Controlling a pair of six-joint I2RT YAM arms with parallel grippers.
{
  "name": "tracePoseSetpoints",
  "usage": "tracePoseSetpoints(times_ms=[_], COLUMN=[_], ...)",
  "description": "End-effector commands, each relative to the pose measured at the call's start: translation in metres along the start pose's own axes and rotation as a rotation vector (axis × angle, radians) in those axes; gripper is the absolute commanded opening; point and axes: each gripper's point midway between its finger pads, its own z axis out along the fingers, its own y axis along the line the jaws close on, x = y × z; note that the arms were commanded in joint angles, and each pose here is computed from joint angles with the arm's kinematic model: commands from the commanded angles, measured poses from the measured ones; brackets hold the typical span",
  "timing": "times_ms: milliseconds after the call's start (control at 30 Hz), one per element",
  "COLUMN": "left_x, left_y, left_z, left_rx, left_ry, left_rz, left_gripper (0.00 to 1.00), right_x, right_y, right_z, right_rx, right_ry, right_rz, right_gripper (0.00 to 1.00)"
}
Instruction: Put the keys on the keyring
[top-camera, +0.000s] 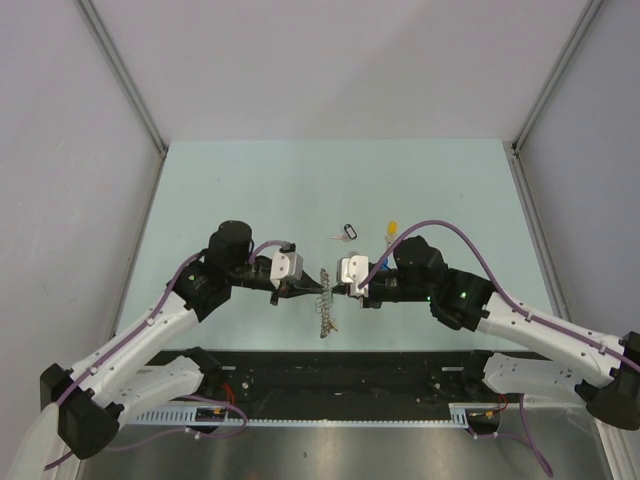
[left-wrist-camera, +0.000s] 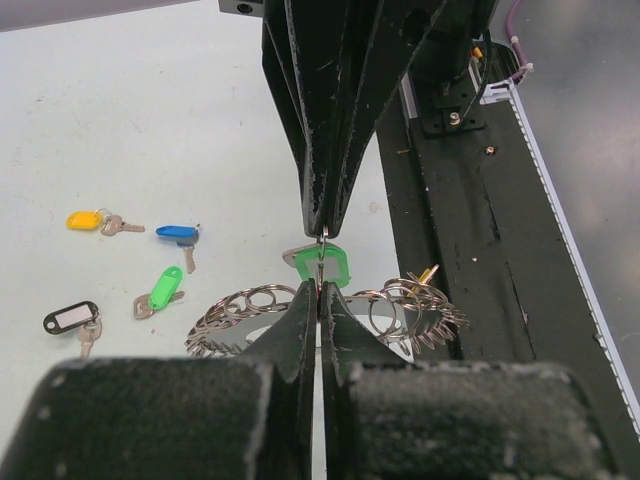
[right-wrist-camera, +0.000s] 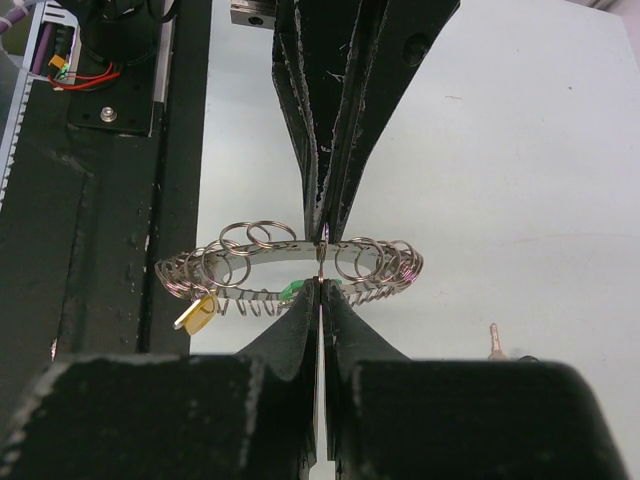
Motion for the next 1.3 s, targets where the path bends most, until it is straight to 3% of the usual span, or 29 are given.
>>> tracePoseSetpoints(times_ms=[0, 1267], left_x=[-0.017, -0.022], left_y=[-0.009, -0.005], left_z=[0.000, 0.000], left_rx=[0.063, 0.015], left_ry=[-0.052, -0.064], left_rz=[0.060, 0.049], left_gripper=[0.00, 0.00], right_x=[-0.024, -0.033], right_y=[-0.009, -0.007], right_z=[0.000, 0.009], right_rx=[0.023, 0.022], right_ry=[-0.064, -0.095], right_rz=[-0.035, 0.000], right_gripper=[0.00, 0.00])
